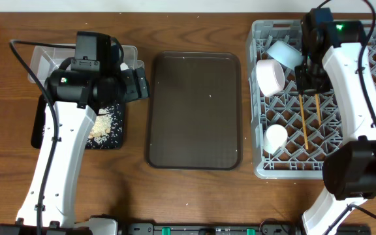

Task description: Sort waste into correct bins and load items into the dishwasher rack

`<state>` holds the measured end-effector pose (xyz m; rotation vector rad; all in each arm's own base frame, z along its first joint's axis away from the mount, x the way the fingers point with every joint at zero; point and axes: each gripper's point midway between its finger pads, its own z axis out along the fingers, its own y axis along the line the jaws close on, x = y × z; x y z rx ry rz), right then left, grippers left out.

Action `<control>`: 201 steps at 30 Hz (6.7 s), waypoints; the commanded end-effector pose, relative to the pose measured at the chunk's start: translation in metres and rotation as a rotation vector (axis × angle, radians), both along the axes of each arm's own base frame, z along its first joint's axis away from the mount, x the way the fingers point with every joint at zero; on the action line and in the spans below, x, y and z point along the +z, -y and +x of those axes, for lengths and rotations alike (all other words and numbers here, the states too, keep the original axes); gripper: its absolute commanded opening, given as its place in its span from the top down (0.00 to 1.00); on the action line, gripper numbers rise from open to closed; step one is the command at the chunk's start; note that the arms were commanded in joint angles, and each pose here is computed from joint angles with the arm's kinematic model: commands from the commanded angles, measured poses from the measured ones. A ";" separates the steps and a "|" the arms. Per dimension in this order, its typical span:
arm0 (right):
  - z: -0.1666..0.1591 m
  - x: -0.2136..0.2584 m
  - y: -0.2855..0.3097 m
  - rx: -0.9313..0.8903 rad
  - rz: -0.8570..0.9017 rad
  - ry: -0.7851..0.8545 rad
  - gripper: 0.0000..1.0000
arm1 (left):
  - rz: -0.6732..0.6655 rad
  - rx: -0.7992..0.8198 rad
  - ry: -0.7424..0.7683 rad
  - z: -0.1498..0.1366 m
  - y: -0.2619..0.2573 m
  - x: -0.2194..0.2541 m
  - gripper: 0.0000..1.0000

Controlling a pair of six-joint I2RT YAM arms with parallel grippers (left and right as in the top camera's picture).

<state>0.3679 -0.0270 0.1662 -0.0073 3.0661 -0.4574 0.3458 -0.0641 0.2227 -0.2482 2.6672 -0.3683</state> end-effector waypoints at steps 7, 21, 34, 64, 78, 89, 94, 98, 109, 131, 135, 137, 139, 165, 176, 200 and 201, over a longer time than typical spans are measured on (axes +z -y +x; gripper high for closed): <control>-0.010 -0.023 0.014 -0.013 0.029 -0.063 0.87 | 0.015 0.002 0.003 0.002 -0.003 0.000 0.10; -0.020 0.071 -0.013 0.008 0.191 0.202 0.43 | 0.015 0.002 0.003 0.002 -0.003 0.000 0.10; -0.116 0.202 -0.031 0.012 0.329 0.656 0.01 | 0.015 0.002 0.003 0.002 -0.003 0.000 0.10; -0.118 0.112 -0.025 0.131 0.335 1.341 0.01 | 0.015 0.002 0.003 0.002 -0.003 0.000 0.10; -0.124 0.005 -0.027 0.163 0.331 1.451 0.01 | 0.015 0.002 0.003 0.002 -0.003 0.000 0.10; -0.122 -0.007 -0.037 0.198 0.360 1.455 0.01 | 0.015 0.002 0.003 0.002 -0.003 0.000 0.10; -0.122 -0.008 -0.037 0.198 0.360 1.454 0.01 | 0.015 0.002 0.003 0.002 -0.003 0.000 0.10; -0.122 -0.008 -0.037 0.198 0.360 1.454 0.01 | 0.015 0.002 0.003 0.002 -0.003 0.000 0.10; -0.122 -0.008 -0.037 0.198 0.360 1.454 0.01 | 0.015 0.002 0.003 0.002 -0.003 0.000 0.10; -0.122 -0.008 -0.037 0.198 0.360 1.454 0.01 | 0.216 -0.161 0.580 0.018 -0.015 0.040 0.10; -0.122 -0.008 -0.037 0.198 0.360 1.454 0.01 | 0.221 -0.130 0.668 -0.008 -0.025 0.030 0.10; -0.122 -0.008 -0.037 0.198 0.360 1.454 0.01 | 0.219 -0.107 0.698 -0.022 -0.030 0.020 0.10; -0.122 -0.008 -0.037 0.198 0.360 1.454 0.01 | 0.218 -0.077 0.728 -0.038 -0.037 0.008 0.10; -0.122 -0.008 -0.037 0.198 0.360 1.454 0.01 | 0.250 0.003 0.985 -0.102 -0.052 -0.082 0.10; -0.122 -0.008 -0.037 0.198 0.360 1.454 0.01 | 0.249 0.003 0.984 -0.102 -0.052 -0.083 0.09; -0.122 -0.008 -0.037 0.198 0.360 1.454 0.01 | 0.249 0.003 0.984 -0.102 -0.052 -0.083 0.10; -0.122 -0.008 -0.037 0.198 0.360 1.454 0.01 | 0.249 0.003 0.984 -0.102 -0.052 -0.083 0.10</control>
